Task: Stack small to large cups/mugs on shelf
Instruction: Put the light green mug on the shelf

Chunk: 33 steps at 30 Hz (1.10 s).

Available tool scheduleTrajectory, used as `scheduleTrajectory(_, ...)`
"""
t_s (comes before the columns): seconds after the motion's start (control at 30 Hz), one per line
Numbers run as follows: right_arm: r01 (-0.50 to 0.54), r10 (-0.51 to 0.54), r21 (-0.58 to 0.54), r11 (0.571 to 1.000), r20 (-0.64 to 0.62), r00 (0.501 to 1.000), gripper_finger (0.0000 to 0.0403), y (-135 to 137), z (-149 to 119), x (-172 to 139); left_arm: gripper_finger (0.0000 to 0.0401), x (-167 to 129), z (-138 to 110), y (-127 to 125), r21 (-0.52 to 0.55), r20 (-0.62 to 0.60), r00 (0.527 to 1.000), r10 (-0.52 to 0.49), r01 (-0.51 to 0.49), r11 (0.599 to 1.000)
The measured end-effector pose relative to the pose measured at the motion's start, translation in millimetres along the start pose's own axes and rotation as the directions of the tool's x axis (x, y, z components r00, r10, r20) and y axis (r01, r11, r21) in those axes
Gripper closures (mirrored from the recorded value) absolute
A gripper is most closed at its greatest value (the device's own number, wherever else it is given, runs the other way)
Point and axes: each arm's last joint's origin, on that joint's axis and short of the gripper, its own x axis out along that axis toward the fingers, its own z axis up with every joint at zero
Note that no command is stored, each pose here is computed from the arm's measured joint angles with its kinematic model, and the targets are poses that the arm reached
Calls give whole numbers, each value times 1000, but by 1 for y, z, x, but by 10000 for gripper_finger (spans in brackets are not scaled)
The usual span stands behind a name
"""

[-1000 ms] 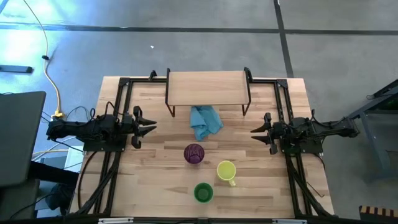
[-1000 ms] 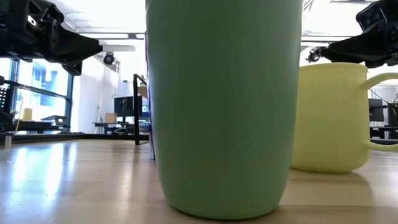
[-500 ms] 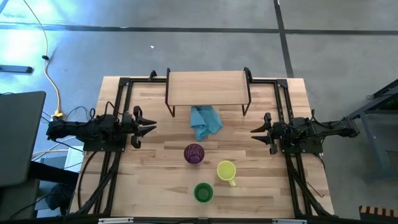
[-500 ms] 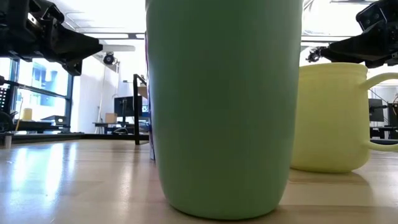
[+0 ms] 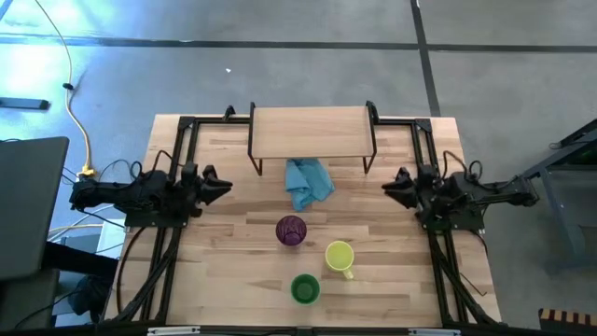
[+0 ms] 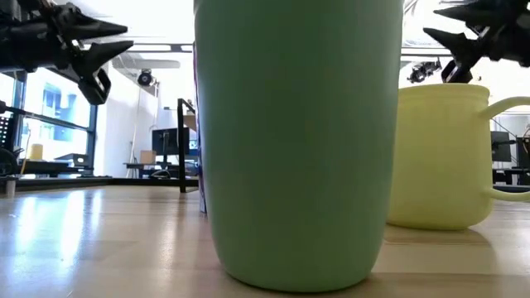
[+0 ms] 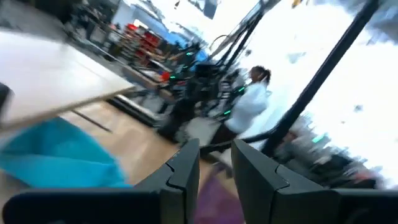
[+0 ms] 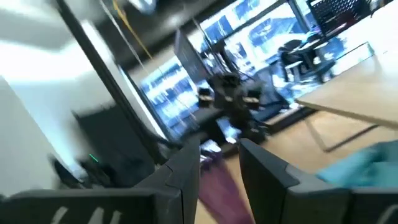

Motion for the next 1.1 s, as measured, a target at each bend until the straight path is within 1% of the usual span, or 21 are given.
scheduleTrajectory(0.1,12,-14,65,998,34,999,299,0,2,0,318,0,2,-1,-57,32,999,8,-6,998)
scheduleTrajectory(0.23,55,-65,150,987,60,996,299,-1,3,0,318,0,2,0,-57,37,999,16,-14,998)
scheduleTrajectory(0.27,54,-68,197,979,65,996,299,-1,3,0,318,0,3,-1,-71,40,999,15,-12,997)
scheduleTrajectory(0.3,47,-67,265,963,64,996,299,-1,3,0,318,0,3,-1,-106,45,999,9,-5,994)
scheduleTrajectory(0.37,41,-67,389,920,53,996,299,-2,2,0,318,0,5,-3,-188,66,998,-8,20,982)
scheduleTrajectory(0.4,48,-72,415,908,43,996,299,-2,1,0,318,0,6,-3,-212,73,997,-12,27,977)
scheduleTrajectory(0.43,60,-79,419,906,29,996,299,-3,0,0,318,0,6,-3,-220,74,997,-12,28,975)
scheduleTrajectory(0.5,74,-62,431,899,-43,997,299,-4,-5,0,318,0,5,-3,-217,68,998,-11,26,976)
scheduleTrajectory(0.57,85,14,514,853,-186,982,299,-4,-15,0,318,0,4,-3,-215,43,999,-33,41,976)
scheduleTrajectory(0.6,109,56,560,821,-268,962,299,-4,-20,-1,318,0,3,-3,-213,17,999,-44,47,976)
scheduleTrajectory(0.67,185,120,627,757,-412,903,299,-2,-31,-2,318,0,-1,-2,-218,-38,997,-62,53,975)
scheduleTrajectory(0.73,253,152,651,716,-499,853,299,0,-40,-2,318,0,-4,-1,-243,-82,994,-70,48,969)
scheduleTrajectory(0.77,272,163,652,708,-525,835,299,1,-43,-2,318,0,-5,0,-256,-97,993,-63,37,966)
scheduleTrajectory(0.83,264,192,649,714,-544,817,299,5,-46,0,318,0,-7,1,-274,-120,992,-48,14,962)
scheduleTrajectory(0.87,238,206,635,735,-543,814,299,7,-47,2,318,0,-8,2,-279,-125,991,-45,8,960)
scheduleTrajectory(0.93,152,224,588,794,-516,827,299,11,-46,6,318,0,-8,2,-281,-125,991,-45,8,960)
scheduleTrajectory(1.0,46,225,527,849,-438,870,299,15,-41,11,318,0,-8,2,-277,-121,992,-41,6,961)
scheduleTrajectory(1.1,-128,228,371,920,-240,944,299,21,-27,20,318,0,-7,3,-233,-100,995,-12,-12,973)
